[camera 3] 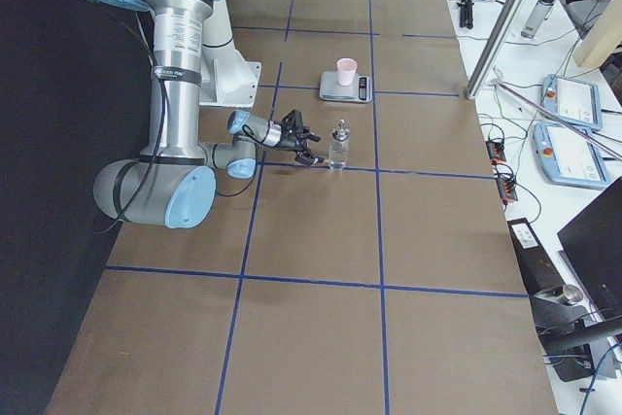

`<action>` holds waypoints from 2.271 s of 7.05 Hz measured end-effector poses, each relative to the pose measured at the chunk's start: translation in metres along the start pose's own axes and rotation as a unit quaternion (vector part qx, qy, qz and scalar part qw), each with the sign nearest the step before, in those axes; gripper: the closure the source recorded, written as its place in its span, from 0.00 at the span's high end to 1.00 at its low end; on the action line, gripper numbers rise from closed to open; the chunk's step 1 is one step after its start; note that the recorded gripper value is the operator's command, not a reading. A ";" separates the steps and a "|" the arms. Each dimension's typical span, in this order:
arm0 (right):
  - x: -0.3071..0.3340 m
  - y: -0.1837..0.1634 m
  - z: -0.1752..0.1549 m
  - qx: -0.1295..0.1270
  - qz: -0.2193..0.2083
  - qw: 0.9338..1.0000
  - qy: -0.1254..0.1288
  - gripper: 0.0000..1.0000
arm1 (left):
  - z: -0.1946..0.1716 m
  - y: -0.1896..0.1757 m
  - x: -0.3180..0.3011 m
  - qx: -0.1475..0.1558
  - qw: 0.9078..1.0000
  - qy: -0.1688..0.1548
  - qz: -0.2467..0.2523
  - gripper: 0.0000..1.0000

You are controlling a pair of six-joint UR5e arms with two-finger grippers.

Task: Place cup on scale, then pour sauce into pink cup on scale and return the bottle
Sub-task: 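Close the right gripper around the glass sauce bottle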

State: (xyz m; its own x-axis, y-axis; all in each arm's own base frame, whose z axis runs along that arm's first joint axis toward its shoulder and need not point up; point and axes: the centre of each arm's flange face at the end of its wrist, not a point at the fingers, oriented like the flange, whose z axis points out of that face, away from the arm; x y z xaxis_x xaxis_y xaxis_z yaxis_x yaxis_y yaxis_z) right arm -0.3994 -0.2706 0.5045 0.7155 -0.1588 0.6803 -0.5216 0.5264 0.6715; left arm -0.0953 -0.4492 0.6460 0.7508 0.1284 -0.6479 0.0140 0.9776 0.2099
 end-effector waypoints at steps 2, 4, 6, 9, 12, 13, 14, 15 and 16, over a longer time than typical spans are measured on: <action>0.009 0.000 0.007 0.007 -0.006 1.000 0.012 1.00 | 0.000 0.000 0.000 0.000 1.000 0.000 0.000 1.00; 0.011 -0.003 0.016 0.015 -0.006 1.000 0.020 1.00 | 0.000 0.000 0.000 0.000 1.000 0.000 0.000 1.00; 0.000 -0.004 0.038 0.025 -0.005 0.999 0.027 1.00 | 0.000 0.000 0.000 0.000 1.000 0.000 0.000 1.00; 0.001 -0.009 0.052 0.032 -0.008 0.999 0.035 1.00 | 0.000 0.000 0.000 0.000 1.000 0.000 0.000 1.00; 0.007 -0.017 0.057 0.038 -0.005 0.998 0.043 1.00 | 0.000 0.000 0.000 0.000 1.000 0.000 0.000 1.00; 0.008 -0.018 0.058 0.040 -0.005 0.998 0.044 1.00 | 0.000 0.000 0.000 0.000 1.000 0.000 0.000 1.00; 0.008 -0.020 0.058 0.041 -0.004 0.998 0.044 1.00 | 0.000 0.000 0.000 0.000 1.000 0.000 0.000 1.00; 0.007 -0.021 0.058 0.041 -0.002 0.998 0.043 1.00 | 0.000 0.000 0.000 0.000 1.000 0.000 -0.001 1.00; 0.007 -0.021 0.058 0.043 -0.001 0.998 0.043 1.00 | 0.000 0.000 0.000 0.000 1.000 0.000 -0.001 1.00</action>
State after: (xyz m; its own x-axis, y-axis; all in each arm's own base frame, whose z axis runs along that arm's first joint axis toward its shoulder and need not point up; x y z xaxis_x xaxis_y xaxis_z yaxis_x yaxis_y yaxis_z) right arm -0.4103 -0.3315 0.5118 0.7518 -0.0852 0.6539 -0.5553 0.4529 0.6975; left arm -0.0954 -0.4492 0.6459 0.7512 0.1271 -0.6477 0.0149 0.9778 0.2092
